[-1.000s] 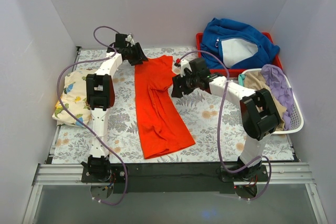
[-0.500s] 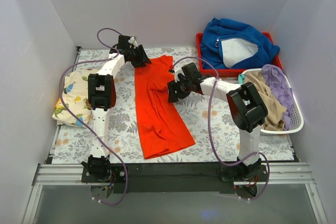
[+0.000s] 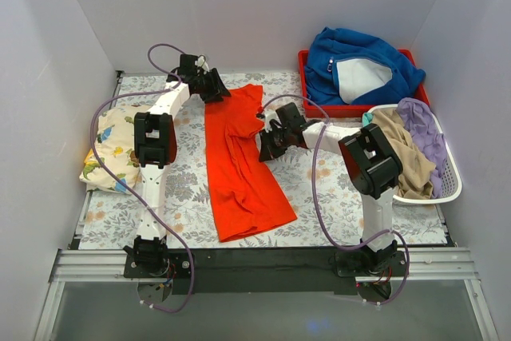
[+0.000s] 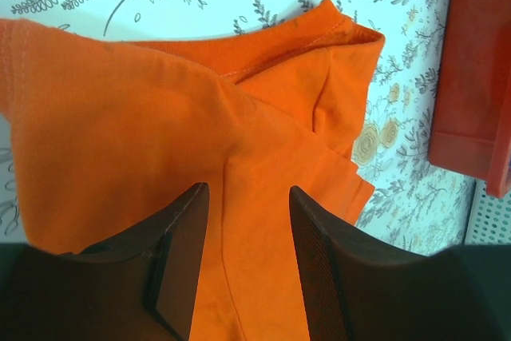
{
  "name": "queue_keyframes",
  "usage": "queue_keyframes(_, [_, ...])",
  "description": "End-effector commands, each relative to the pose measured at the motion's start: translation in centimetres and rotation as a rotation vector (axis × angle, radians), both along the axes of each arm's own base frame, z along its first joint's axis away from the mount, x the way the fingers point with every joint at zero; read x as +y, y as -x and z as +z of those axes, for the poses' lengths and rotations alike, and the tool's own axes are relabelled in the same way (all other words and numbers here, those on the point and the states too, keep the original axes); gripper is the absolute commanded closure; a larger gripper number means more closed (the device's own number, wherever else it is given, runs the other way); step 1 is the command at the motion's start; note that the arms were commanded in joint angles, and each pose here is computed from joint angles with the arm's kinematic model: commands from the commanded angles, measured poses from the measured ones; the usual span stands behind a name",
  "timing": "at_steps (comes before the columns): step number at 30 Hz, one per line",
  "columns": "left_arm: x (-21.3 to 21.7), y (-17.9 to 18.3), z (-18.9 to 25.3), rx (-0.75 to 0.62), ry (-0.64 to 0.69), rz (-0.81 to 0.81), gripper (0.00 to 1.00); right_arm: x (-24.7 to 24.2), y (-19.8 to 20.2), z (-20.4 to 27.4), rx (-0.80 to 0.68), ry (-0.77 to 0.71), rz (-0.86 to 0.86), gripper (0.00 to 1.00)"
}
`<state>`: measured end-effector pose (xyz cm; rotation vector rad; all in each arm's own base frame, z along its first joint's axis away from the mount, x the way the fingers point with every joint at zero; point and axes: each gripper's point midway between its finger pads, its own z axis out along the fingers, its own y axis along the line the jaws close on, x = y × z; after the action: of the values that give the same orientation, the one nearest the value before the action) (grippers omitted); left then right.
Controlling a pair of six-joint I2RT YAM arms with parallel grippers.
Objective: Fold and stack the t-shirts
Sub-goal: Fold the tshirt
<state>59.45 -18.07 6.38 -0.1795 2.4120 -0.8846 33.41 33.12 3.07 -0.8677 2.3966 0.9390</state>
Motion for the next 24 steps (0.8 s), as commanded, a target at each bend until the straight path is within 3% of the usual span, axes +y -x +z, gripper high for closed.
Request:
queue_keyframes(1, [-0.4,-0.4,0.0,-0.002,0.014,-0.008,0.56,-1.0,2.9,-1.5,0.065,0.002,0.004,0.93])
queue_keyframes(4, [-0.3,-0.5,-0.6,0.010,0.013,-0.008,0.56,-2.7,5.0,-2.1,0.078,0.021,-0.047,0.99])
queue_keyframes(16, [-0.5,-1.0,-0.4,0.023,0.073,-0.017,0.56,-6.8,10.3,-1.8,0.007,0.113,-0.218,0.99])
queue_keyframes(18, [-0.8,-1.0,0.0,0.017,0.092,-0.030,0.56,-7.2,9.6,-1.1,-0.037,0.116,-0.252,0.89])
queue_keyframes(20, [-0.8,-0.9,0.3,0.013,0.090,-0.037,0.56,-7.0,9.0,-0.1,-0.070,0.106,-0.246,0.68])
queue_keyframes(22, [-0.6,-0.5,1.7,-0.013,0.068,-0.042,0.56,-6.2,7.6,2.2,-0.121,0.079,-0.246,0.54])
queue_keyframes(24, [-0.3,-0.6,4.8,-0.078,0.049,-0.032,0.56,-5.6,6.0,4.6,-0.184,0.066,-0.247,0.51])
